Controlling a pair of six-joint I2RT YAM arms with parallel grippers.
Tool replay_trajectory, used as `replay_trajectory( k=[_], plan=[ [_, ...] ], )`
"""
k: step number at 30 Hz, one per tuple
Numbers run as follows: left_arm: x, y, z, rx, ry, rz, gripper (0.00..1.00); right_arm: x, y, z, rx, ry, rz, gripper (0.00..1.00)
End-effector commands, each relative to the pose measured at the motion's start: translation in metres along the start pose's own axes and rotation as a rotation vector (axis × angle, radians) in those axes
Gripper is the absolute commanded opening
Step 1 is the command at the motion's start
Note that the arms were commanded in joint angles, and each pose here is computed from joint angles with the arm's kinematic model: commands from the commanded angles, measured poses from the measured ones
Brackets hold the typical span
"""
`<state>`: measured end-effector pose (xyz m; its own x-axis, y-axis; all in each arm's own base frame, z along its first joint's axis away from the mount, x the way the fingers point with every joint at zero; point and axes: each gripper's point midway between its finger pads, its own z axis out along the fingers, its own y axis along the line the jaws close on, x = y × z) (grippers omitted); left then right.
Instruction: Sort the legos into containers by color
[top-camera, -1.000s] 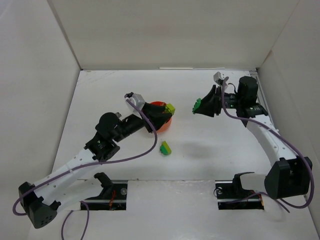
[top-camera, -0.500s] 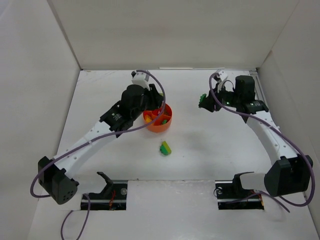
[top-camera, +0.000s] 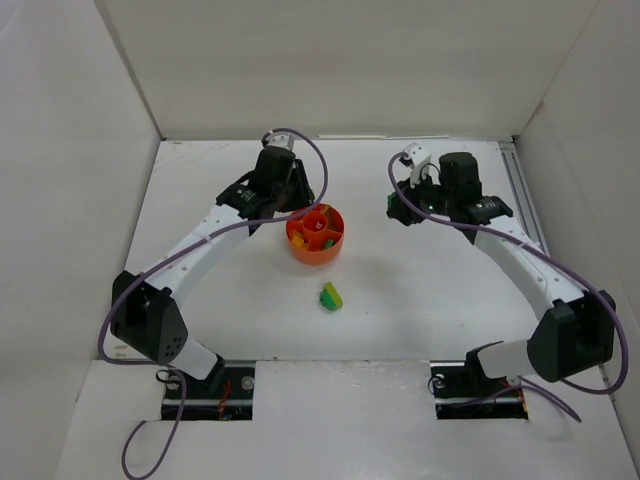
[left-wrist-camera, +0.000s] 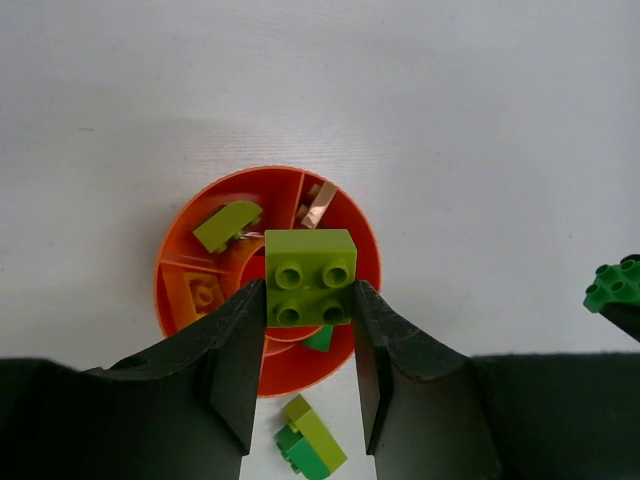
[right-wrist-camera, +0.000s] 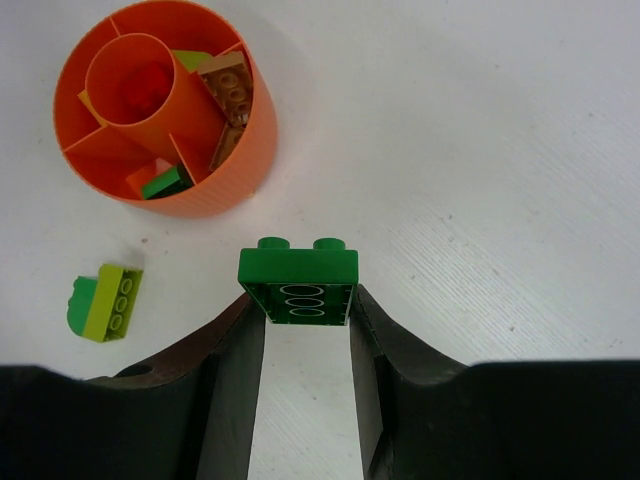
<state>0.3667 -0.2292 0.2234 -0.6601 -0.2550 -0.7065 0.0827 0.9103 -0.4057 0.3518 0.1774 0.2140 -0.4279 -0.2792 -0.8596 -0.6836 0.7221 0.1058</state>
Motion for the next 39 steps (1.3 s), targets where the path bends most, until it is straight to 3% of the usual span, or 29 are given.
replay_trajectory(
  k=[1,39],
  plan=[
    [-0.026,-0.002,-0.014,0.011,-0.032,-0.032,0.0,-0.038,0.001,0.005,0.066,-0.077,-0.067,0.0],
    [-0.014,0.018,0.012,-0.07,0.046,0.004,0.0,-0.039,0.017,0.038,0.013,-0.057,-0.114,0.0]
  ],
)
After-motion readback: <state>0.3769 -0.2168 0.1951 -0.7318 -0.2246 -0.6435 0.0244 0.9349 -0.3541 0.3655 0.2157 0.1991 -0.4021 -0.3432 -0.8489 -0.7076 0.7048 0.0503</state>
